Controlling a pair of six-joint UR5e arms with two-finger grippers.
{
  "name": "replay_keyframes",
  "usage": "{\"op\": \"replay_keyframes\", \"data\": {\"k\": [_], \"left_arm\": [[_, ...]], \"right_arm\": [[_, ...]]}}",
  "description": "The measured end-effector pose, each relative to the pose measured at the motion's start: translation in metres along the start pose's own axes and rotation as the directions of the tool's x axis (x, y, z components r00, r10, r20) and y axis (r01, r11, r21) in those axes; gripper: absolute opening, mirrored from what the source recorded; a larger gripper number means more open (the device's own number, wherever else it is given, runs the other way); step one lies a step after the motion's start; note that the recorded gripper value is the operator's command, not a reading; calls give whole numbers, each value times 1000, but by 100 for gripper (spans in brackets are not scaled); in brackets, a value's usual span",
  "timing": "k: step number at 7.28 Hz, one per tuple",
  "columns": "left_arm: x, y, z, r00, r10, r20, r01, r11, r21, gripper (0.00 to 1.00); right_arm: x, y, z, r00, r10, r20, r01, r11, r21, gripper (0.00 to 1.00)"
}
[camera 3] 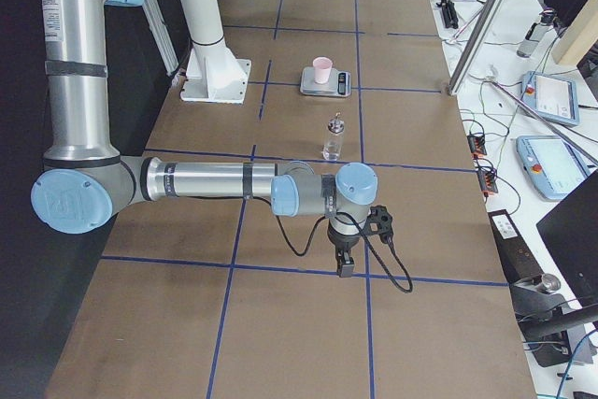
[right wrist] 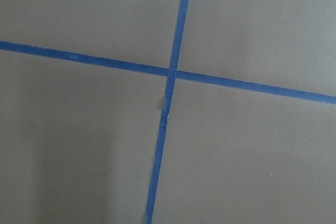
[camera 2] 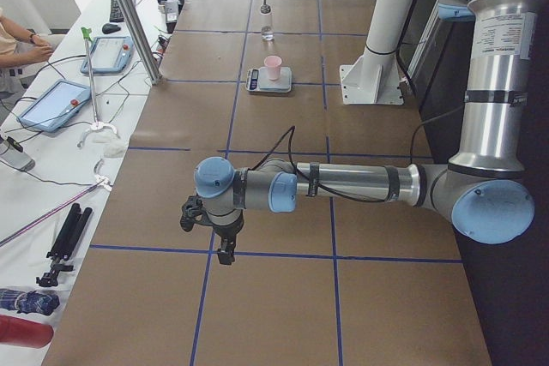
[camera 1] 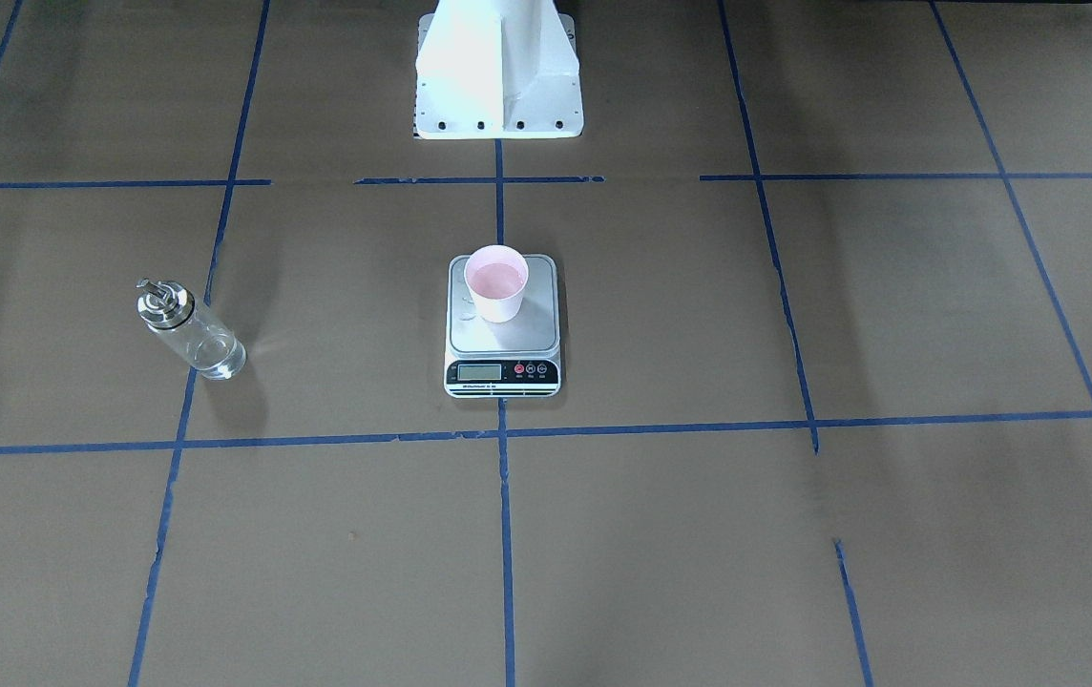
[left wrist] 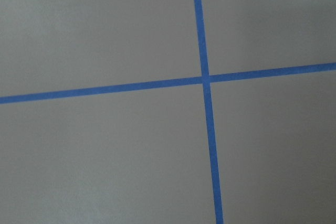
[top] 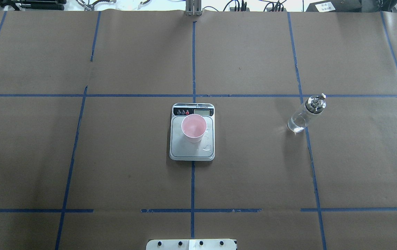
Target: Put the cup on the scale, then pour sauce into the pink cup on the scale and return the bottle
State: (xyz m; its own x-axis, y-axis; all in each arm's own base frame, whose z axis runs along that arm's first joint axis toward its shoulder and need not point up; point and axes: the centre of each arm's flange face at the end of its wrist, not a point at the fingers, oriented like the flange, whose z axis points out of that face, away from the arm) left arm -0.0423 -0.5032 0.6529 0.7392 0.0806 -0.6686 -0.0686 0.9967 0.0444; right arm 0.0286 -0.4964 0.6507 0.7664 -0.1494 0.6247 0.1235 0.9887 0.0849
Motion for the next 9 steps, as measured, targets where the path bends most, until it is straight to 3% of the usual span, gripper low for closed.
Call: {"op": "replay_keyframes", "data": {"k": [9], "left_arm": [[8, -5, -9, 1000, 13, -5, -13, 1000, 15, 100]], "right_arm": [[2, 2, 3, 1000, -9, -4, 9, 1000, -1, 100]]}}
